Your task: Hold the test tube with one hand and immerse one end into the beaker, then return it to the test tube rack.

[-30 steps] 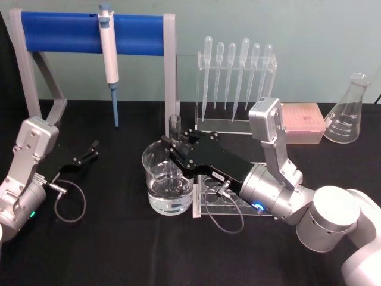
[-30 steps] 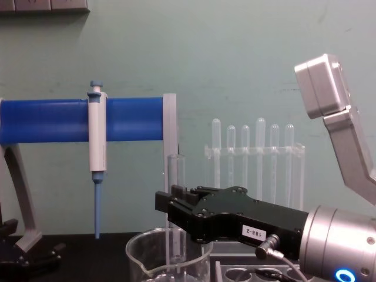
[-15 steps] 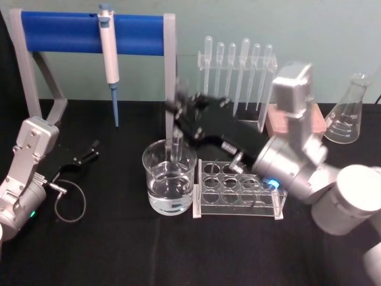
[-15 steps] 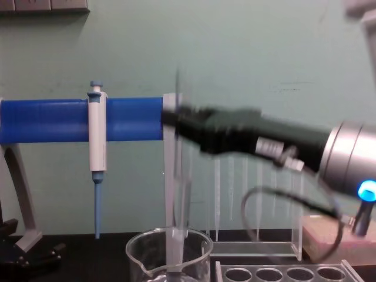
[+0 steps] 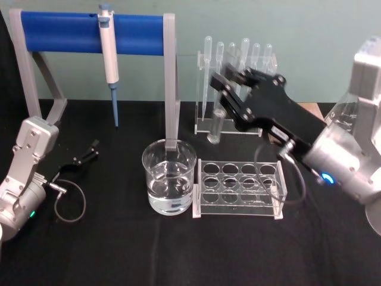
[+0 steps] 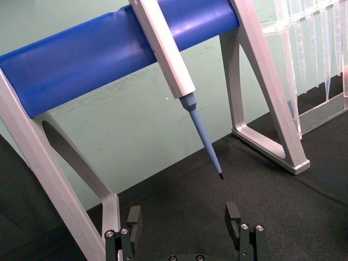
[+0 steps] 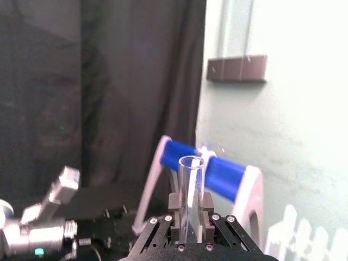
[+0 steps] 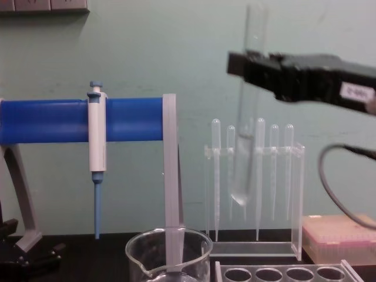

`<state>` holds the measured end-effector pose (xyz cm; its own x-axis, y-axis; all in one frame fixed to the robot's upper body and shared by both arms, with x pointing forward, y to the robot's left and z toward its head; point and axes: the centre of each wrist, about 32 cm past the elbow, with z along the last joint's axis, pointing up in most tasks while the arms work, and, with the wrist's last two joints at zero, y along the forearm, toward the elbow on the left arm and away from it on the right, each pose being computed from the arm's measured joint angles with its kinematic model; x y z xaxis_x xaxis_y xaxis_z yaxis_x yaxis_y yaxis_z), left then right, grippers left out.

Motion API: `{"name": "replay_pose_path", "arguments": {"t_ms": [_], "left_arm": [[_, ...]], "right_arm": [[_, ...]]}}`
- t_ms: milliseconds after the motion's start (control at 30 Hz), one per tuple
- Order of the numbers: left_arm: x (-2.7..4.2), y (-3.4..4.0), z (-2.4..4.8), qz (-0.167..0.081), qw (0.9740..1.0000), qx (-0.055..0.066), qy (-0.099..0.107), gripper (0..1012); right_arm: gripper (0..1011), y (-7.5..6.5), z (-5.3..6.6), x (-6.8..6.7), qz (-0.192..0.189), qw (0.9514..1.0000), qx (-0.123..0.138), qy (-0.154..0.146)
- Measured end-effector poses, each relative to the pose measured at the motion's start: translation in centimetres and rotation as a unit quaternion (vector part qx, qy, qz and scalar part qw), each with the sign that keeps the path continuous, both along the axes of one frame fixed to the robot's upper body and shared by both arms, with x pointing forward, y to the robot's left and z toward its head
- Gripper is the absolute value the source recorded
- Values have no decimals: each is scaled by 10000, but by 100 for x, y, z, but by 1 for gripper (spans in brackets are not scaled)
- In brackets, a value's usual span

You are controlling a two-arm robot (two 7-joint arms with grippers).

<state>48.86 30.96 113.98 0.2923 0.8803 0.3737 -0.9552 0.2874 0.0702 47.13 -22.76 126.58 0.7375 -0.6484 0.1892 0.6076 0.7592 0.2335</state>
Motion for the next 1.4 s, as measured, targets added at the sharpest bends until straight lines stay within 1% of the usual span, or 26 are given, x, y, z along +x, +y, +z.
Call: {"name": "replay_pose_path", "arguments": {"t_ms": [67, 100, 200, 233, 300, 400, 433, 567, 600, 867, 1400], "left_arm": [[0, 0, 0, 0, 10000, 0, 0, 1000], [0, 0, 0, 0, 10000, 0, 0, 1000], [0, 0, 0, 0, 10000, 0, 0, 1000], [0, 0, 0, 0, 10000, 0, 0, 1000], [0, 0, 0, 0, 10000, 0, 0, 1000], [0, 0, 0, 0, 10000, 0, 0, 1000], [0, 0, 0, 1, 10000, 0, 0, 1000], [0, 0, 0, 0, 10000, 0, 0, 1000], [0, 0, 0, 0, 10000, 0, 0, 1000], [0, 0, 0, 0, 10000, 0, 1, 1000], [0, 0, 0, 0, 10000, 0, 0, 1000]], "right_arm": [[224, -37, -49, -27, -75, 9999, -41, 68], [224, -62, -97, -43, -126, 9998, -68, 129], [224, -96, -179, -57, -200, 9995, -92, 215], [224, -112, -238, -64, -246, 9992, -113, 278], [224, -128, -310, -68, -303, 9988, -129, 351], [224, -136, -368, -72, -341, 9985, -148, 405], [225, -140, -404, -72, -362, 9983, -151, 436], [224, -150, -467, -65, -402, 9979, -136, 491], [224, -152, -509, -55, -414, 9977, -124, 523], [224, -140, -585, -39, -424, 9972, -148, 600], [224, -131, -723, -57, -465, 9956, -262, 769]]}}
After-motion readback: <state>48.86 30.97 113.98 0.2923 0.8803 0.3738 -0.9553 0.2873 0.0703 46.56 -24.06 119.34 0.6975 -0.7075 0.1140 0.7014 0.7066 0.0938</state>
